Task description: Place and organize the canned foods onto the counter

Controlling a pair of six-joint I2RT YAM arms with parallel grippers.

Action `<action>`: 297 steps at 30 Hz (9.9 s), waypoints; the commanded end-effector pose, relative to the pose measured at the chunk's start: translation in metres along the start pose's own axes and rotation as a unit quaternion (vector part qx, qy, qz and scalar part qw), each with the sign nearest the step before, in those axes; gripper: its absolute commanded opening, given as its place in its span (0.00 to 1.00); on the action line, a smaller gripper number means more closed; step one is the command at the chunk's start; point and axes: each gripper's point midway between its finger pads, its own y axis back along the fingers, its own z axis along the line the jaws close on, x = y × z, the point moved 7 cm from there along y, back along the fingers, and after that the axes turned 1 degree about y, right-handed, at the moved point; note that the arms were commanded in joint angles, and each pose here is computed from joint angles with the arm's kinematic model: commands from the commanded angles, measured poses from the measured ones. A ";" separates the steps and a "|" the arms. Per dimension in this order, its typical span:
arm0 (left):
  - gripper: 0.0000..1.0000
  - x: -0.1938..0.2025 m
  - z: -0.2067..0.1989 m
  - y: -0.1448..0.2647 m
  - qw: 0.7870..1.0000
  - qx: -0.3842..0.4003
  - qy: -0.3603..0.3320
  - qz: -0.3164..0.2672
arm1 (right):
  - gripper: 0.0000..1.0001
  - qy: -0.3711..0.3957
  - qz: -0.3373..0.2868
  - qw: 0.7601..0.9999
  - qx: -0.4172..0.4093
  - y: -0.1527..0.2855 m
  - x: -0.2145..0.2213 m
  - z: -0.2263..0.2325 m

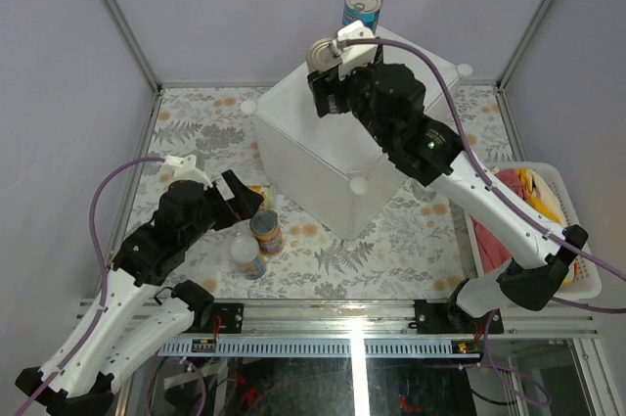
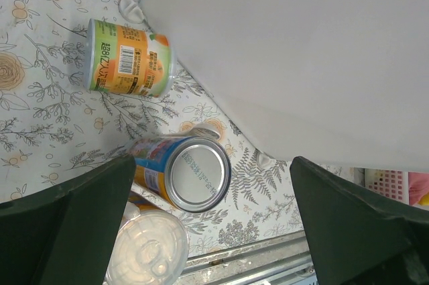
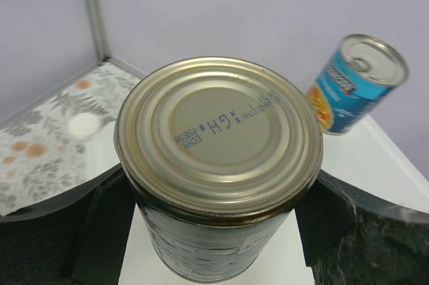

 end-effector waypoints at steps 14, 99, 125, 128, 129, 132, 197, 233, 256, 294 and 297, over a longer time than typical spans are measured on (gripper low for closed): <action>1.00 -0.010 -0.012 0.008 0.999 0.039 -0.021 -0.011 | 0.04 -0.059 -0.110 0.978 0.167 -0.032 -0.039 -0.163; 1.00 -0.004 -0.005 0.032 0.999 0.041 0.008 -0.012 | 0.96 -0.054 -0.049 0.977 0.202 -0.094 0.062 -0.232; 1.00 -0.002 -0.008 0.029 0.999 0.054 0.005 -0.006 | 0.99 -0.048 -0.057 0.975 0.207 -0.070 0.044 -0.230; 1.00 -0.003 -0.009 0.028 0.998 0.055 0.004 -0.005 | 0.99 -0.048 -0.058 0.976 0.204 -0.068 0.042 -0.229; 1.00 -0.003 -0.009 0.027 0.998 0.056 0.003 -0.005 | 0.99 -0.048 -0.058 0.976 0.204 -0.068 0.042 -0.229; 1.00 -0.004 -0.010 0.027 0.998 0.056 0.002 -0.006 | 0.99 -0.047 -0.055 0.976 0.207 -0.067 0.042 -0.230; 1.00 -0.018 0.012 0.027 0.985 -0.129 0.105 -0.037 | 1.00 -0.019 0.088 0.972 -0.219 0.107 0.074 0.179; 1.00 -0.002 0.026 0.031 0.979 -0.167 0.119 -0.003 | 0.99 -0.044 0.210 0.947 -0.239 0.042 0.189 0.220; 1.00 -0.019 0.020 0.027 0.984 -0.158 0.079 -0.020 | 0.98 0.016 0.177 0.917 -0.356 0.083 0.166 0.261; 1.00 -0.132 -0.082 0.092 0.981 0.070 -0.053 -0.172 | 0.99 0.060 0.238 0.890 -0.385 0.052 0.223 0.285; 1.00 -0.132 -0.083 0.092 0.981 0.073 -0.052 -0.172 | 0.98 0.058 0.247 0.886 -0.388 0.054 0.228 0.285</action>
